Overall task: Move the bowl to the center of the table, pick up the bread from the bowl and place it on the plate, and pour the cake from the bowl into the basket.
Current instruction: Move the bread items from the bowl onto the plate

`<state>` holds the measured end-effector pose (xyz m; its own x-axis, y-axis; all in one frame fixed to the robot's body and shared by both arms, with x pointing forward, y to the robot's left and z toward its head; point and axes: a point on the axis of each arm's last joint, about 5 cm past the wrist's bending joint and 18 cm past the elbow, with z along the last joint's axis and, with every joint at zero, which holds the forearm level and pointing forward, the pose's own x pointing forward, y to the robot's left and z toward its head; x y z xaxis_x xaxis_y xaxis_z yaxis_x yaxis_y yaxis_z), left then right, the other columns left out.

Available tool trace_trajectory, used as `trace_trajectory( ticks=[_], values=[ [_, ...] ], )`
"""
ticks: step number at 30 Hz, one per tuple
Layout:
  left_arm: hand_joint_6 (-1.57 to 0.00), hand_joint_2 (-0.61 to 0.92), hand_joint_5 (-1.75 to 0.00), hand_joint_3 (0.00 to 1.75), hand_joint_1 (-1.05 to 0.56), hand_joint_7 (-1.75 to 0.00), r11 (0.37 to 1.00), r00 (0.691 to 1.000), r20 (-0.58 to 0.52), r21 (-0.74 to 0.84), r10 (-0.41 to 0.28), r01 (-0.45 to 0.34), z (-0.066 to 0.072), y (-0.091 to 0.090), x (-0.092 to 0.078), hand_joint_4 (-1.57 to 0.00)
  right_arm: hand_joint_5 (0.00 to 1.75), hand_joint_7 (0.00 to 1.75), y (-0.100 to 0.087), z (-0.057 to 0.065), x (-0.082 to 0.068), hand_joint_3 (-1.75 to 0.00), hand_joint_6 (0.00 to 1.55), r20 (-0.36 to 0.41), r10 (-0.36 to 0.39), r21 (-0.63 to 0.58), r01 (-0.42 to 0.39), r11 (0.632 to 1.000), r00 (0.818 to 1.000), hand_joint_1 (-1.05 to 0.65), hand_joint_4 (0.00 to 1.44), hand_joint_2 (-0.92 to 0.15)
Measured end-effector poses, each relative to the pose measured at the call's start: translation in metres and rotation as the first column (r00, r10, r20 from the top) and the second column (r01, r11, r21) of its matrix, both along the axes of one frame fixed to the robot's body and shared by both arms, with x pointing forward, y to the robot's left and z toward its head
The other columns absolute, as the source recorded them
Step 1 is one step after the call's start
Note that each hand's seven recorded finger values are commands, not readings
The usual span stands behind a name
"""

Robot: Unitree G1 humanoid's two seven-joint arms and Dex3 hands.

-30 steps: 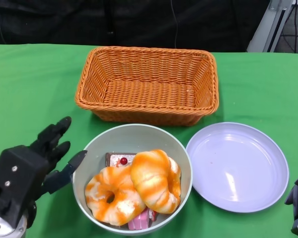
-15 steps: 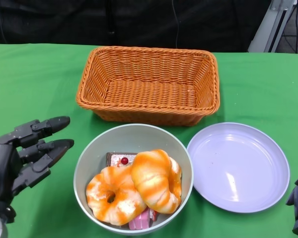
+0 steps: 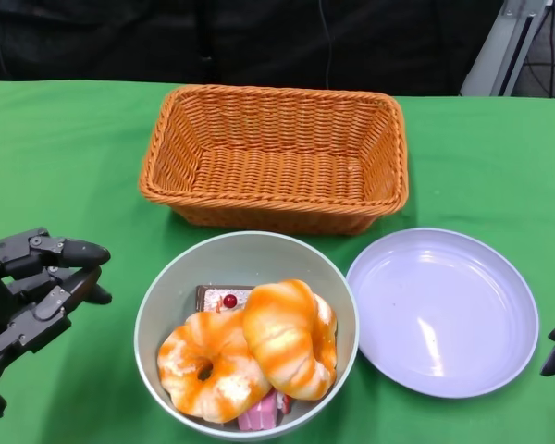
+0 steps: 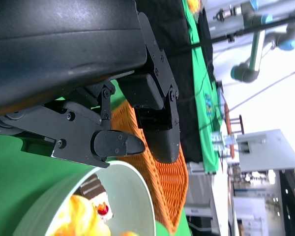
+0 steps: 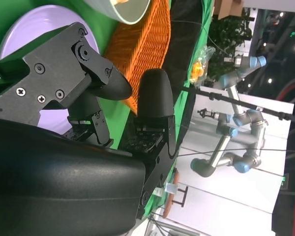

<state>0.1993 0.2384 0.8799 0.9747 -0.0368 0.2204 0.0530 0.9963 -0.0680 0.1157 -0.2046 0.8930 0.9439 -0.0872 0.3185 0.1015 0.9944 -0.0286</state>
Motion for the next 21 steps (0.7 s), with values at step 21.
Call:
trace_trajectory(
  ticks=[21],
  values=[
    [-0.83, 0.85, -1.51, 0.54, -0.10, -1.07, 1.000, 1.000, 0.010, -0.007, 0.027, -0.027, -0.014, -0.004, 0.007, -0.75, 1.23, 0.89, 0.034, 0.063, 0.024, -0.64, 0.67, 0.038, 0.466, -0.252, -0.443, 0.860, 0.884, -0.19, 0.67, -0.64]
  ],
)
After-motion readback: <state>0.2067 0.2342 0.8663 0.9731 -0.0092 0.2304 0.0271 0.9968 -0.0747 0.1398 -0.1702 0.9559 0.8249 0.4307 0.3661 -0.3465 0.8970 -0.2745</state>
